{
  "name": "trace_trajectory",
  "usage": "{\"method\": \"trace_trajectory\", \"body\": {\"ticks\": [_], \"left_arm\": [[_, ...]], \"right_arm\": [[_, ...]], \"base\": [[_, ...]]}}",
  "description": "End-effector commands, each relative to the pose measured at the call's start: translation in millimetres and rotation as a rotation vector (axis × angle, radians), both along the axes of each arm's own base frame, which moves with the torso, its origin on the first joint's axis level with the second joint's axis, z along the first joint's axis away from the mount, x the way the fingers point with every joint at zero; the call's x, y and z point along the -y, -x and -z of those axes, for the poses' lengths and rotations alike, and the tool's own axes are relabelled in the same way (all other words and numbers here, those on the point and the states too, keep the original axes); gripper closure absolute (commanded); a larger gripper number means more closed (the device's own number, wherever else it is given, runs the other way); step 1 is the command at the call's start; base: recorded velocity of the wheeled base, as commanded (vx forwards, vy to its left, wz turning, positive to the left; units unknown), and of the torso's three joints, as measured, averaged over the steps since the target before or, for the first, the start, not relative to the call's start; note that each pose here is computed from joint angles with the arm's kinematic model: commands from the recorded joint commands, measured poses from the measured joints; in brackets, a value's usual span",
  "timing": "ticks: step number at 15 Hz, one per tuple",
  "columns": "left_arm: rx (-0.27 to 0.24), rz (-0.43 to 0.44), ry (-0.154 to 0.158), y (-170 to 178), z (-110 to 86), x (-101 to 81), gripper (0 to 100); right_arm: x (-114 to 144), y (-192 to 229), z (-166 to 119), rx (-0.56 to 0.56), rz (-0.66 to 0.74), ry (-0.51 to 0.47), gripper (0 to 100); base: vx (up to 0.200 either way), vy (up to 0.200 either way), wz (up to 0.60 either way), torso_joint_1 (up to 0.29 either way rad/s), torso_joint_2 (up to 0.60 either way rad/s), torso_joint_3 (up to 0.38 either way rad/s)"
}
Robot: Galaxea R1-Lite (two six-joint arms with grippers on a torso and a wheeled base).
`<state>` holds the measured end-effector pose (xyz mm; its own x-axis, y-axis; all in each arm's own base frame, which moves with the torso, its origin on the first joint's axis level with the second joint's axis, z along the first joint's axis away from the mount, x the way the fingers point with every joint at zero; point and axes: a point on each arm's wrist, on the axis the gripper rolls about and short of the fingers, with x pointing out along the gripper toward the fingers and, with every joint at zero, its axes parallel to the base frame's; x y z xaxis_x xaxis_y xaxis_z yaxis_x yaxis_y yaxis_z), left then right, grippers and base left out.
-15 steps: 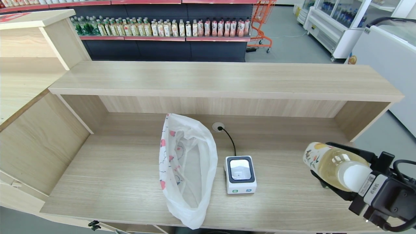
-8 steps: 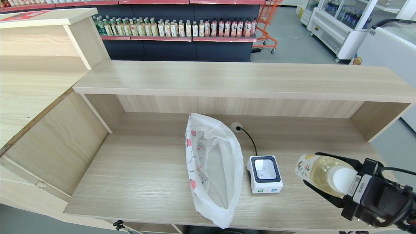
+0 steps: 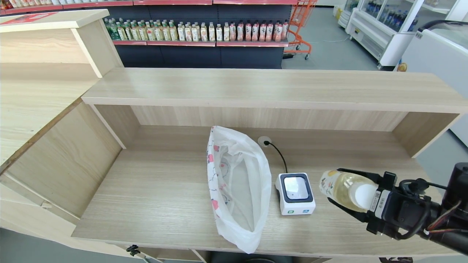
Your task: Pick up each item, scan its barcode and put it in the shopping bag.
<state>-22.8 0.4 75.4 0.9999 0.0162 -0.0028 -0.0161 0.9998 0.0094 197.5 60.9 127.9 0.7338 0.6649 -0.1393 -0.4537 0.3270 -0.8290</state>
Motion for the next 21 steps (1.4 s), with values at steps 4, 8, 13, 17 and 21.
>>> {"method": "trace_trajectory", "body": {"ticks": [4,8,13,17,21], "left_arm": [[0.001,-0.001,0.000,0.1,-0.2,0.0,0],[0.001,-0.001,0.000,0.1,-0.2,0.0,0],[0.001,-0.001,0.000,0.1,-0.2,0.0,0],[0.001,-0.001,0.000,0.1,-0.2,0.0,0],[0.001,-0.001,0.000,0.1,-0.2,0.0,0]], "right_arm": [[3.9,-26.7,30.9,-0.018,-0.116,0.036,100],[2.6,-33.1,37.4,-0.030,-0.143,0.039,100],[0.8,-49.8,39.2,0.013,-0.175,0.062,100],[6.5,-53.9,46.7,0.022,-0.161,0.104,100],[2.4,-65.8,54.2,0.036,-0.178,0.127,100]], "base": [[0.000,0.000,0.00,0.000,0.00,0.000],[0.000,0.000,0.00,0.000,0.00,0.000],[0.000,0.000,0.00,0.000,0.00,0.000],[0.000,0.000,0.00,0.000,0.00,0.000],[0.000,0.000,0.00,0.000,0.00,0.000]]}}
